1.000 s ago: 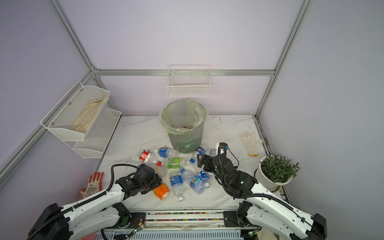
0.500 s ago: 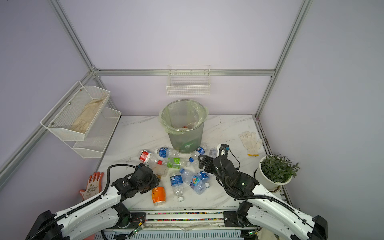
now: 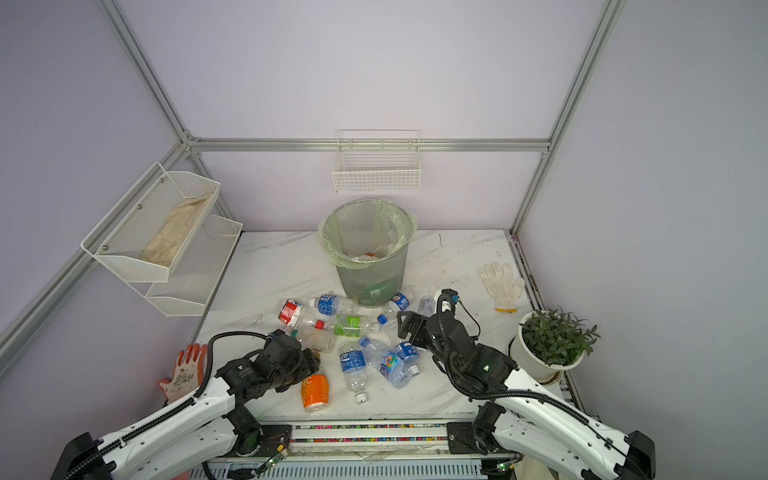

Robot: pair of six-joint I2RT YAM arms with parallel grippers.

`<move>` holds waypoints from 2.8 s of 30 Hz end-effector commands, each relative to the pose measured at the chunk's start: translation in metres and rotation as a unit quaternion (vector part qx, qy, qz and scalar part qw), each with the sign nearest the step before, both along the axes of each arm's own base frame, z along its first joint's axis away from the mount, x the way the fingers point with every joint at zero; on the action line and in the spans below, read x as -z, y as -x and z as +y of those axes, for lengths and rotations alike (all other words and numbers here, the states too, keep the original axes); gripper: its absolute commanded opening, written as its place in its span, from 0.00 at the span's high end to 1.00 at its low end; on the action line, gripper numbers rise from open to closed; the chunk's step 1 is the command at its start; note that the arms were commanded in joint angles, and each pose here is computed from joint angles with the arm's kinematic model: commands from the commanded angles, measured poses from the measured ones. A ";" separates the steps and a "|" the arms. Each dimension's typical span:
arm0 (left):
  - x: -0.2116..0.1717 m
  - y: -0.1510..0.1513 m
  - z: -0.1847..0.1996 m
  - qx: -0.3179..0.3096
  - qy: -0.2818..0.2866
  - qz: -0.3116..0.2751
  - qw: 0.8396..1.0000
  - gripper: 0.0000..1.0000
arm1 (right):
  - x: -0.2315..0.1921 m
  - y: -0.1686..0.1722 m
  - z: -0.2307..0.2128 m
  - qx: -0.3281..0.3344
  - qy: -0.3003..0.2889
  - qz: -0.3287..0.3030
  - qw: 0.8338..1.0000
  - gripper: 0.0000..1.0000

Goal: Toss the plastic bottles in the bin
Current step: 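Lower the left gripper toward the yellow-capped orange-labelled bottle, then close the left gripper on the yellow-capped orange-labelled bottle, then lift the orange-labelled bottle with the left gripper and swing it over the bin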

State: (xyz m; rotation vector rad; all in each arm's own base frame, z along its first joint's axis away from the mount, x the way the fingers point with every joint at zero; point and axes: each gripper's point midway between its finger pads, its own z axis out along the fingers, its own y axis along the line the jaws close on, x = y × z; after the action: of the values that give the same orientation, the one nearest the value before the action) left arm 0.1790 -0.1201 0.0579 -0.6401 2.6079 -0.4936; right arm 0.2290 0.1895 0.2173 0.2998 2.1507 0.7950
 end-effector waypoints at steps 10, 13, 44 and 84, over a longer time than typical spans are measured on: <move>0.013 0.030 -0.009 0.028 0.010 0.038 0.999 0.22 | 0.011 0.000 -0.003 0.012 0.000 0.010 1.000 0.03; 0.020 0.036 -0.008 0.031 0.006 0.047 0.998 0.22 | 0.012 0.000 -0.003 0.012 0.001 0.011 1.000 0.03; -0.071 0.002 -0.025 0.040 0.091 -0.140 0.985 0.72 | 0.013 0.003 -0.010 0.020 -0.004 0.012 1.000 0.03; -0.607 0.011 0.038 0.011 -0.001 -0.757 0.653 0.84 | -0.001 0.016 -0.033 0.039 -0.005 0.011 0.999 0.03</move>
State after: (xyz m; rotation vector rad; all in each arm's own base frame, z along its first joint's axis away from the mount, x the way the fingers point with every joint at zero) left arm 0.1842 -0.0934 0.6305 0.0003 1.0929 -0.5869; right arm 0.2126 0.1618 0.2184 0.3705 2.1459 0.7791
